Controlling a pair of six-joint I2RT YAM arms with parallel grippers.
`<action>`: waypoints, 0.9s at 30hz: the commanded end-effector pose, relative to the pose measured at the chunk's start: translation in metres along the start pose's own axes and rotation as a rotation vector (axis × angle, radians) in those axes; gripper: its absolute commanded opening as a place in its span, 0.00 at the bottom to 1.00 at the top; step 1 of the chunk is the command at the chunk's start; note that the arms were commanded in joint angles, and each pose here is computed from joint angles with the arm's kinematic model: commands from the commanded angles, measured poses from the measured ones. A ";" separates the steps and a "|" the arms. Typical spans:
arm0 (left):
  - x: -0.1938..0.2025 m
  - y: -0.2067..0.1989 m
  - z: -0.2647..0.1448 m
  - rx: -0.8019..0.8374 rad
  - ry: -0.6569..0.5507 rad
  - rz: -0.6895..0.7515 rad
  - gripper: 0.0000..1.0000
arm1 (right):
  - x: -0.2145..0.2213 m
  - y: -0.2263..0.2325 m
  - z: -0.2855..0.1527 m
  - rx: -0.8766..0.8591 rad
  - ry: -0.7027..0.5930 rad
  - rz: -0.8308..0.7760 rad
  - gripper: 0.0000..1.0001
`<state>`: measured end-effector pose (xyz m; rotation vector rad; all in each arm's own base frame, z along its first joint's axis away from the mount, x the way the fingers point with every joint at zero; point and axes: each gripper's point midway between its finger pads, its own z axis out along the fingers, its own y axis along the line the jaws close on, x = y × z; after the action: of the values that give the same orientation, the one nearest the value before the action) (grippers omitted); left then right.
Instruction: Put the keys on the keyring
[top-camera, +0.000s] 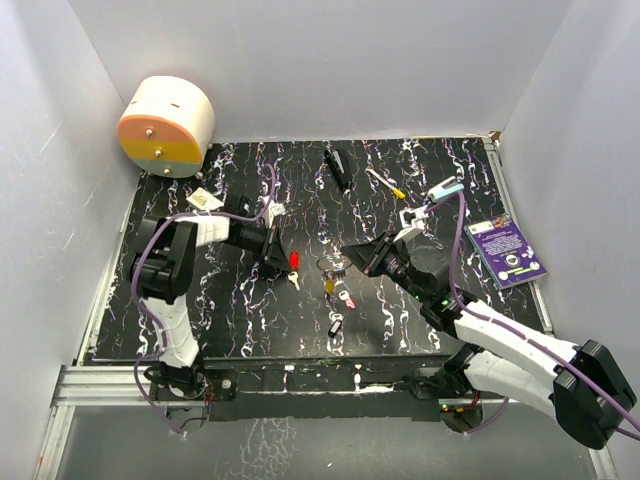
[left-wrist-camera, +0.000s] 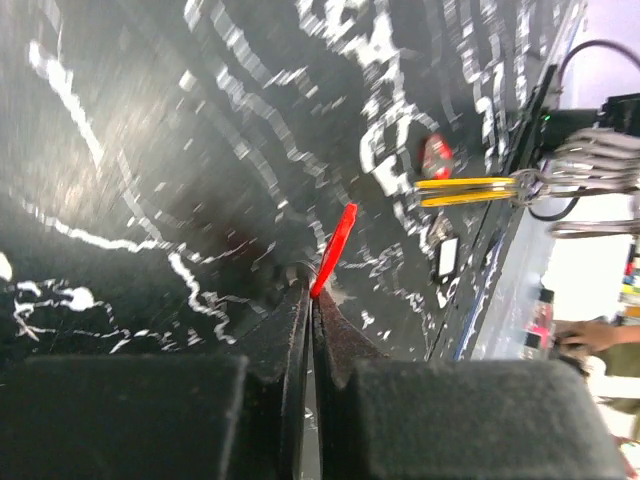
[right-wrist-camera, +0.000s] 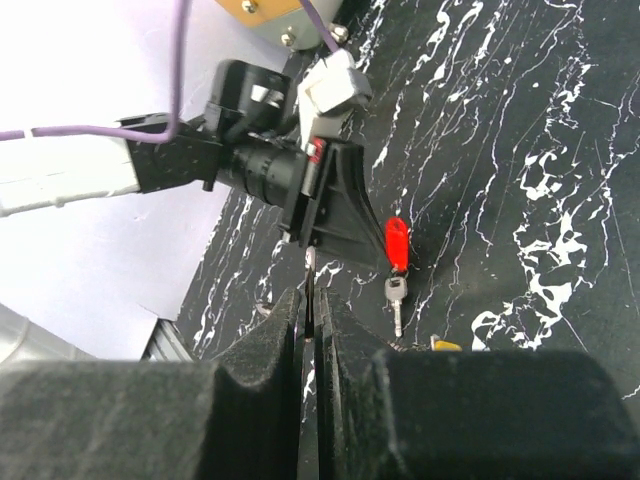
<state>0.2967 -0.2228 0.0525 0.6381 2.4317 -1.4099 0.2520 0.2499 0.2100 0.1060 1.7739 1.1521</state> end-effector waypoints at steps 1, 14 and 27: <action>0.025 0.005 0.000 -0.014 0.109 -0.096 0.04 | -0.025 0.026 0.005 -0.063 -0.051 -0.029 0.08; -0.018 -0.002 -0.035 -0.242 -0.086 0.238 0.90 | -0.019 0.021 0.009 -0.047 -0.025 -0.037 0.08; 0.002 0.014 -0.013 -0.525 0.024 0.745 0.97 | -0.020 0.025 0.014 -0.053 -0.015 -0.045 0.08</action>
<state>0.2973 -0.1967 0.0585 1.0147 2.1858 -0.7508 0.2543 0.2558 0.1926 0.0718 1.8615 1.1159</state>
